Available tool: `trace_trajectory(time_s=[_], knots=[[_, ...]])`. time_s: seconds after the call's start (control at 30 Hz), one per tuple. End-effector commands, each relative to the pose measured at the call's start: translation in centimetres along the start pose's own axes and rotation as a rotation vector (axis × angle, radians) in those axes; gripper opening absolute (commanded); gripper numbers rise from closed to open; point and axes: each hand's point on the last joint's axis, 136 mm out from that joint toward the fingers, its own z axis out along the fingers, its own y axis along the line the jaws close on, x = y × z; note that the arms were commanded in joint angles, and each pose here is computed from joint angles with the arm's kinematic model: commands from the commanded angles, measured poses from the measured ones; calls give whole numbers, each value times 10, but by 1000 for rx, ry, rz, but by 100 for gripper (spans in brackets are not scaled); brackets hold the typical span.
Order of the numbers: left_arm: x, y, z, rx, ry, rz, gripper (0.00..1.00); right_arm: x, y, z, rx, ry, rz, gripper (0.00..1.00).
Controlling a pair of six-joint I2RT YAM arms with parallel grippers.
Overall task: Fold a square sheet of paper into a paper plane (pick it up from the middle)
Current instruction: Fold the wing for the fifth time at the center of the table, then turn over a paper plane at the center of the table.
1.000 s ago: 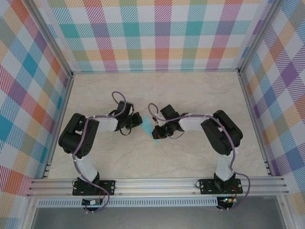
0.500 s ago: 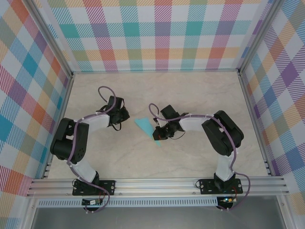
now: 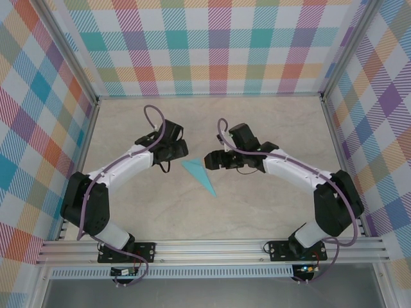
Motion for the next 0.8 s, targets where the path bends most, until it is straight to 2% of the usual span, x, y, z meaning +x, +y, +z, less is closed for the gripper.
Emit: trace_trajectory(time_s=[0.0,0.1,0.23,0.43,0.53,0.77], knots=[[12,-7,-14,-62,24,40,80,4,-44,-8,174,-30,20,84],[25,-20,-16,-86,49,41,88,1,-76,-15,249,-79,82,93],[49,-35,-8,-145,127,-1,90,2,-111,-21,301,-116,183,100],[80,-68,11,-154,214,-30,91,8,-130,-25,325,-129,245,100],[89,-69,21,-207,244,-30,88,9,-133,-25,331,-128,257,100],[100,-67,32,-253,276,-6,71,10,-131,-20,300,-109,265,100]])
